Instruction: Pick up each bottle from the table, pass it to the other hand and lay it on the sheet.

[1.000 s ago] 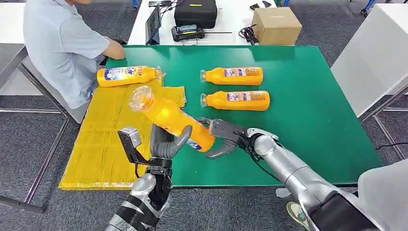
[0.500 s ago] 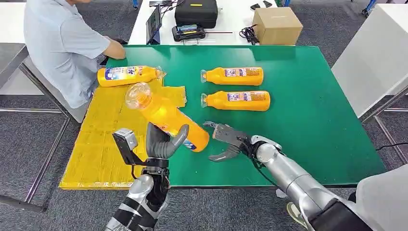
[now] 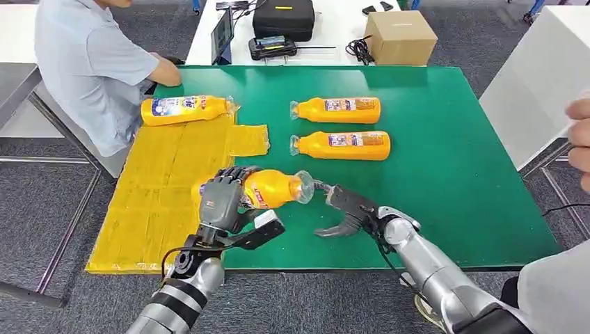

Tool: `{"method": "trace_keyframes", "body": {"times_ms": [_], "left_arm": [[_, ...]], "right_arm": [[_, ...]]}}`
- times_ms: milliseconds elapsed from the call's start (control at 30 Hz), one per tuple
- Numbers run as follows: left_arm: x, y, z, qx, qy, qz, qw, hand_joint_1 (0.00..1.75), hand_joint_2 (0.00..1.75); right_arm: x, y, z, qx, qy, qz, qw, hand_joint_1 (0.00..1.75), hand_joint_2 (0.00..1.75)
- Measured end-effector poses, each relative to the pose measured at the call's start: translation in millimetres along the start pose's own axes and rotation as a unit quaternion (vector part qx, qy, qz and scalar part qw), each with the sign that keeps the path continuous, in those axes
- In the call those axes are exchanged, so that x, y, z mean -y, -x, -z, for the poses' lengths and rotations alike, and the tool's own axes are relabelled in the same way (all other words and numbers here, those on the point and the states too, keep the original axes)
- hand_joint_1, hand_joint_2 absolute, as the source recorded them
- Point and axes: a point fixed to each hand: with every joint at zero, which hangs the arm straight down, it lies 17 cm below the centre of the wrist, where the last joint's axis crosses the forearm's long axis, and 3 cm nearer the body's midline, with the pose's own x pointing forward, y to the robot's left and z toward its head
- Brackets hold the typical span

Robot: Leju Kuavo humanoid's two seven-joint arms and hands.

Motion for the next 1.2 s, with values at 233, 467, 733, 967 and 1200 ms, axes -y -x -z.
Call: {"method": "trace_keyframes", "body": {"times_ms": [233,467,733,967,1200], "left_arm": [[3.9,32.6,0.6,-0.024,0.015,0.054,0.998,1.75,1.75],[-11.3,70.7,10.4,-0.051,0.010,0.126,0.991,1.75,1.75],[7.6,127.3,2.0,-0.096,0.074,0.187,0.975,1.75,1.75],[28.8,139.6,-15.2,-0.100,0.119,0.187,0.970,1.75,1.75],[38.6,146.8,-20.6,-0.107,0.146,0.190,0.965,0.07,1.75]], "right_arm": [[1.4,2.4,-2.4,0.000,0.008,0.009,1.000,0.00,1.75],[-2.4,-2.4,2.6,0.006,0.009,0.012,1.000,0.00,1.75],[-1.4,-17.3,10.2,0.025,0.013,0.008,1.000,0.00,1.75],[-0.9,-27.1,12.6,0.038,0.014,0.005,0.999,0.00,1.75],[-1.0,-32.4,12.6,0.046,0.016,0.006,0.999,0.00,1.75]]}}
